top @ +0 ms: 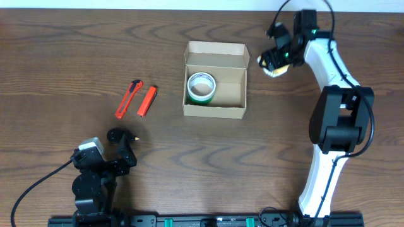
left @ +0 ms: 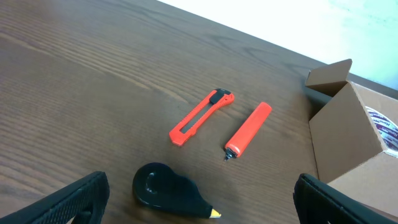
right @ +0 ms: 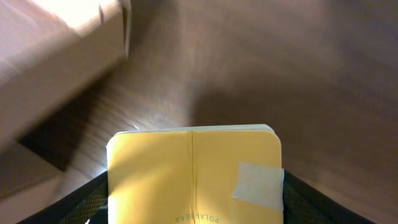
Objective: Pack container
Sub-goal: 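Carry the yellow pad with the right gripper and lower it into the box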
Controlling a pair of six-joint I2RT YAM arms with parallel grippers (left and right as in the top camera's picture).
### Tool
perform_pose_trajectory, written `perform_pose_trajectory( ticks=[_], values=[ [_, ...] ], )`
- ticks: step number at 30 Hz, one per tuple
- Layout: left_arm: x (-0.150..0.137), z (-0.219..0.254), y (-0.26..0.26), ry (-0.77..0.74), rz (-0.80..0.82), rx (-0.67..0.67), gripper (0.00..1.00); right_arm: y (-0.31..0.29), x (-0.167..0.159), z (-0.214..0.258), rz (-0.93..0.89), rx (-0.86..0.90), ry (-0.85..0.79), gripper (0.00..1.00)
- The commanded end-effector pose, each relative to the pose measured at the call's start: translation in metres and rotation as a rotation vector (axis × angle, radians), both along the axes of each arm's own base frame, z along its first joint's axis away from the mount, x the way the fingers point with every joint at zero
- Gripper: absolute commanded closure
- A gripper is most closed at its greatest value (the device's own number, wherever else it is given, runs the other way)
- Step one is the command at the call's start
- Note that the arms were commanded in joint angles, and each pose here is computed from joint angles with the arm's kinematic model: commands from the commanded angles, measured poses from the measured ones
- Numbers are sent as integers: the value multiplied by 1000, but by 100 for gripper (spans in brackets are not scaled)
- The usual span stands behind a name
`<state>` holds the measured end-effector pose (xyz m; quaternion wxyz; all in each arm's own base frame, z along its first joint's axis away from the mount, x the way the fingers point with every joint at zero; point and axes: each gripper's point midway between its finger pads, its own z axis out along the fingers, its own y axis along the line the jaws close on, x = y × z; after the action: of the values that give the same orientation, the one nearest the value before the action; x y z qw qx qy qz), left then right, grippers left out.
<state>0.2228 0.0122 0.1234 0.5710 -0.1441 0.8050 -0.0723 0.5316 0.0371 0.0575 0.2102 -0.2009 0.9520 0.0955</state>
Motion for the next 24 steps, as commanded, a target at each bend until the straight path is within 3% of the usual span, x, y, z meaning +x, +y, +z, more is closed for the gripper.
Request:
perform_pose_trajectory(
  ticks=[1,7,12,19,24],
  values=[
    [0,-9,3,16,13,18,4,0,18,47,-85,34,-51,28],
    [0,-9,3,16,13,18,5,35,9,119,-71,61,-58,30],
    [0,-9,3,16,13,18,5,96,-10,156,-15,87,-63,29],
    [0,-9,3,16,13,18,5,184,-51,157,74,110,5,30],
    [0,-9,3,16,13,18,5,205,-67,148,49,-51,-16,28]
  ],
)
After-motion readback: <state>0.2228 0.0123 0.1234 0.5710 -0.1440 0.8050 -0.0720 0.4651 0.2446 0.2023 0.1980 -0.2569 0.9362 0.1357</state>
